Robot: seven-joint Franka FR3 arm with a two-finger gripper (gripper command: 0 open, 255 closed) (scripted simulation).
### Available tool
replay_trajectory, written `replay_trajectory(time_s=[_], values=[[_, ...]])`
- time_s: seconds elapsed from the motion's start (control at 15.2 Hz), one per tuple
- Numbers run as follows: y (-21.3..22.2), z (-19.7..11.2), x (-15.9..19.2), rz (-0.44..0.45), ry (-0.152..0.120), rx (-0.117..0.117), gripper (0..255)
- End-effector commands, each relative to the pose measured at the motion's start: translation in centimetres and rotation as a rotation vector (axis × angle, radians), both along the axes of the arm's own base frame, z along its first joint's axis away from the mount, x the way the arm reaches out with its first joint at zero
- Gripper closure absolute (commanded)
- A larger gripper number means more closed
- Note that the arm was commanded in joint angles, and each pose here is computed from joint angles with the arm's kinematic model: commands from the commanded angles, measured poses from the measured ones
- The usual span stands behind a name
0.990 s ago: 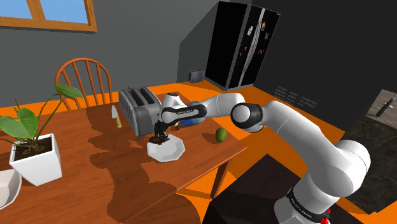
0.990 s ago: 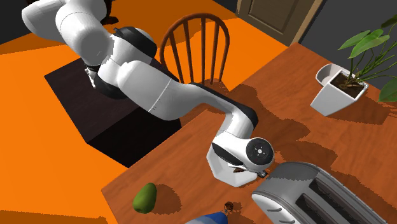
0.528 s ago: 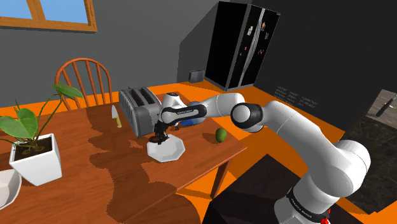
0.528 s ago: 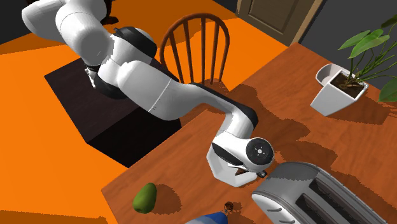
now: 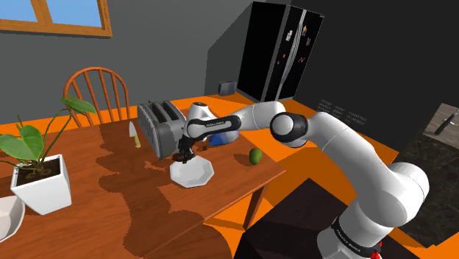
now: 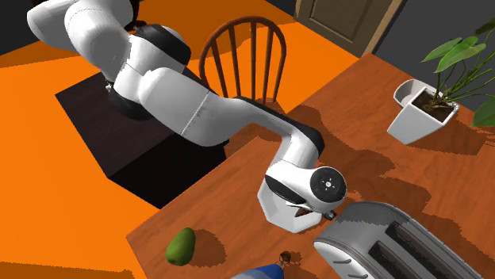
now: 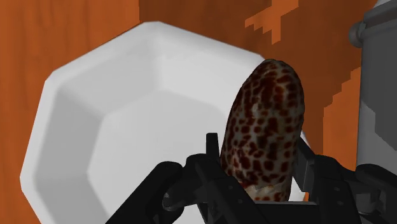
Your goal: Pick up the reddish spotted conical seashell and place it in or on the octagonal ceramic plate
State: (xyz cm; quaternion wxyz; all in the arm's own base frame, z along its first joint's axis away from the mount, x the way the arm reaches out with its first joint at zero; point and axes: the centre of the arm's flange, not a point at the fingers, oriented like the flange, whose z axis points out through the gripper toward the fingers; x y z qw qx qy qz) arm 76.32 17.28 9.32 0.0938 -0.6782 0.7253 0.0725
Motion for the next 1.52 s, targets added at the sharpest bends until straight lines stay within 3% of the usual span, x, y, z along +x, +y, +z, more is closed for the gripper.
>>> replay_trajectory(time_s=[0.0, 0.53, 0.92, 1.45], values=[[0.0, 1.0, 0.0, 0.000, 0.000, 0.000, 255], [0.0, 5.1, 0.0, 0.000, 0.000, 0.000, 255], [-1.8, 5.3, -6.6, 0.000, 0.000, 0.000, 255], [-1.8, 1.0, -6.6, 0.000, 0.000, 0.000, 255]])
